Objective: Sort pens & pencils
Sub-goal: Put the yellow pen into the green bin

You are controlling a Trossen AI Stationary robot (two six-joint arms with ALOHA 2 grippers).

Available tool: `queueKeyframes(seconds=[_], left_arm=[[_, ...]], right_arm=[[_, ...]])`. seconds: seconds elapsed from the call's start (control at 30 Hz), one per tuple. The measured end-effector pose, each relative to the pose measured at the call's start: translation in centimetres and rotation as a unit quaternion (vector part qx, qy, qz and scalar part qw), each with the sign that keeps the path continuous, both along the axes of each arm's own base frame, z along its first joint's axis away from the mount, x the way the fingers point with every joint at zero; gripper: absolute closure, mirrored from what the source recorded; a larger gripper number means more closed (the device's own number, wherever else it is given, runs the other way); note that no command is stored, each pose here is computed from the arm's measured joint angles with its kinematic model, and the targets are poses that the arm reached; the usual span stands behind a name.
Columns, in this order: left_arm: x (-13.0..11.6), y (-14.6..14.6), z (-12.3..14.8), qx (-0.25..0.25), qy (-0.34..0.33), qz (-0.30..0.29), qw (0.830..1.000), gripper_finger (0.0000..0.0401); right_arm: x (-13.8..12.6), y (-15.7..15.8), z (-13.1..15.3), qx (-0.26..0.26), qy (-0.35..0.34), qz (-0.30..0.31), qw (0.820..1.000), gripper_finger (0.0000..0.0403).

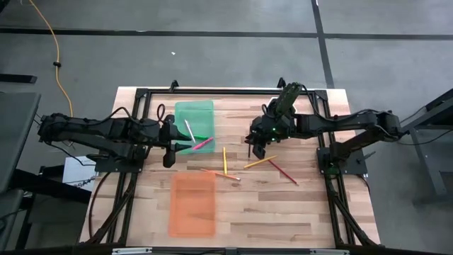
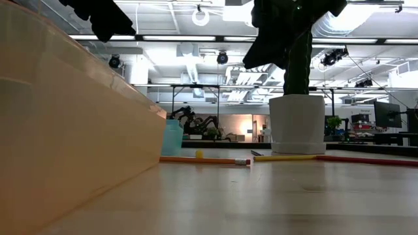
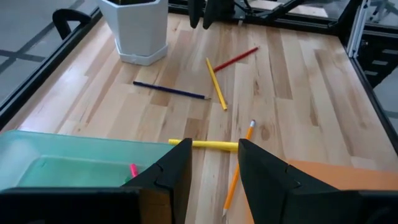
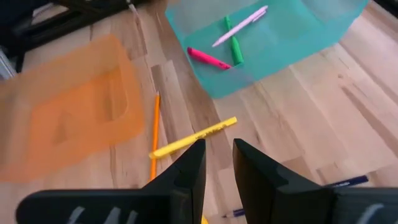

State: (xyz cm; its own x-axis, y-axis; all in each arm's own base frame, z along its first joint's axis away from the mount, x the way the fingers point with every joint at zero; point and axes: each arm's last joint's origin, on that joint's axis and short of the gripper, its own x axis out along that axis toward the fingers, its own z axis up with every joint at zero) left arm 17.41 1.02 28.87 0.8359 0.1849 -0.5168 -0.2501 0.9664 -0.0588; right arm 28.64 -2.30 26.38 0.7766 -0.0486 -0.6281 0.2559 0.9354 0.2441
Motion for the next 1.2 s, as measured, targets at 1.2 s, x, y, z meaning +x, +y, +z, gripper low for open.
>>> queueKeyframes(seconds=[1.2], left_arm=[[-0.5, -0.1, -0.7, -0.006, 0.045, -0.009, 0.999, 0.0282]], right_arm=[[3.1, 6.3, -3.8, 0.073, -0.014, -0.155, 0.985, 0.0333]])
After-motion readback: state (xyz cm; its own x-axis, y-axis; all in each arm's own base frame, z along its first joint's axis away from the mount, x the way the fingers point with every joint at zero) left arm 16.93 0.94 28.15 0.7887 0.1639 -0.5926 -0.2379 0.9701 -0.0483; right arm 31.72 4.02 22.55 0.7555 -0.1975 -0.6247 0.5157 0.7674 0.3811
